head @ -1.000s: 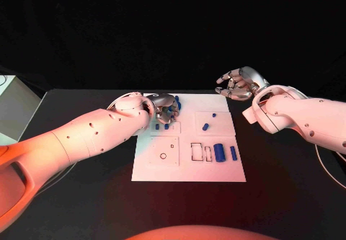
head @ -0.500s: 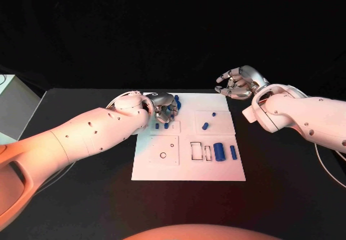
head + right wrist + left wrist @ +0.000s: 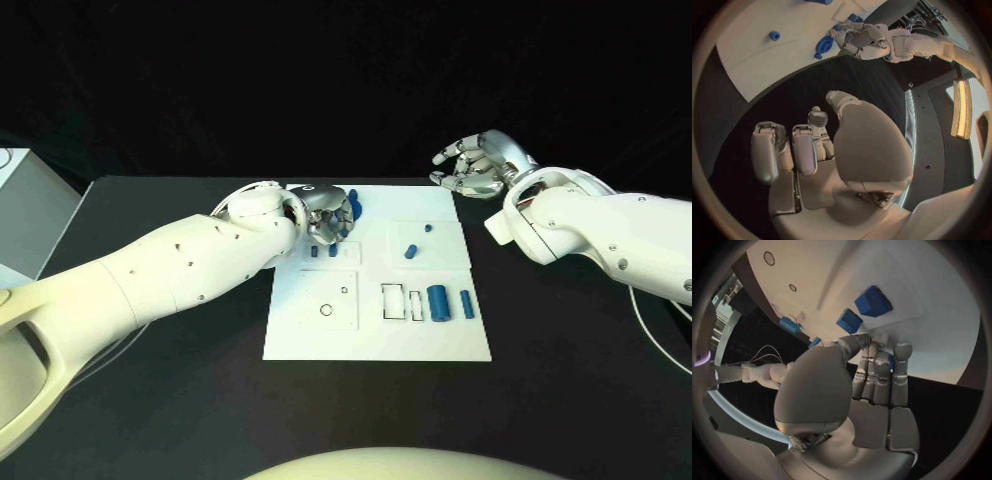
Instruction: Assemble the parts on the task board
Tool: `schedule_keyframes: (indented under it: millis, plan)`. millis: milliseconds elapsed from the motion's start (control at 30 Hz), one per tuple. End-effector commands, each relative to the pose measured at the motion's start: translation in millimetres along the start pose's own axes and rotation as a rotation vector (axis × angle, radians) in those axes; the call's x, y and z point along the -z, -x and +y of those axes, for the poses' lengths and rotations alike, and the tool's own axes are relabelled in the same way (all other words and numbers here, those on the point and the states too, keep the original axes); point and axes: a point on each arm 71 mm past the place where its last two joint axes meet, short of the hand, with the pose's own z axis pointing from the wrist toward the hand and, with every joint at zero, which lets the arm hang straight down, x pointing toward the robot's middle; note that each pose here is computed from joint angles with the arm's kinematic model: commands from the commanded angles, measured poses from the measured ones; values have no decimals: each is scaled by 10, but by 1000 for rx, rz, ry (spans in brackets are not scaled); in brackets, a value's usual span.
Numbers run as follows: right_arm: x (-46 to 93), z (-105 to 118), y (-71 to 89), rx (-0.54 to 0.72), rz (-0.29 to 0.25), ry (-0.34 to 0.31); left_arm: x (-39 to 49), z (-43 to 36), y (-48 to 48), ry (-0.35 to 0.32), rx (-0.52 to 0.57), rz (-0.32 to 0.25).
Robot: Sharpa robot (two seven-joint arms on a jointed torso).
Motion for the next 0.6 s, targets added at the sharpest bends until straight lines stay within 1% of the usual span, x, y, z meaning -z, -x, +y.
schedule_keyframes:
  millis: [33, 233, 600]
  plan:
    - [0, 14, -5, 4, 3, 15, 4, 28, -58, 21, -13, 39]
    - [2, 16, -5, 4, 3, 16, 0, 14, -53, 11, -11, 32]
    - [3, 14, -4, 4, 3, 15, -4, -22, -33, -23, 19, 3]
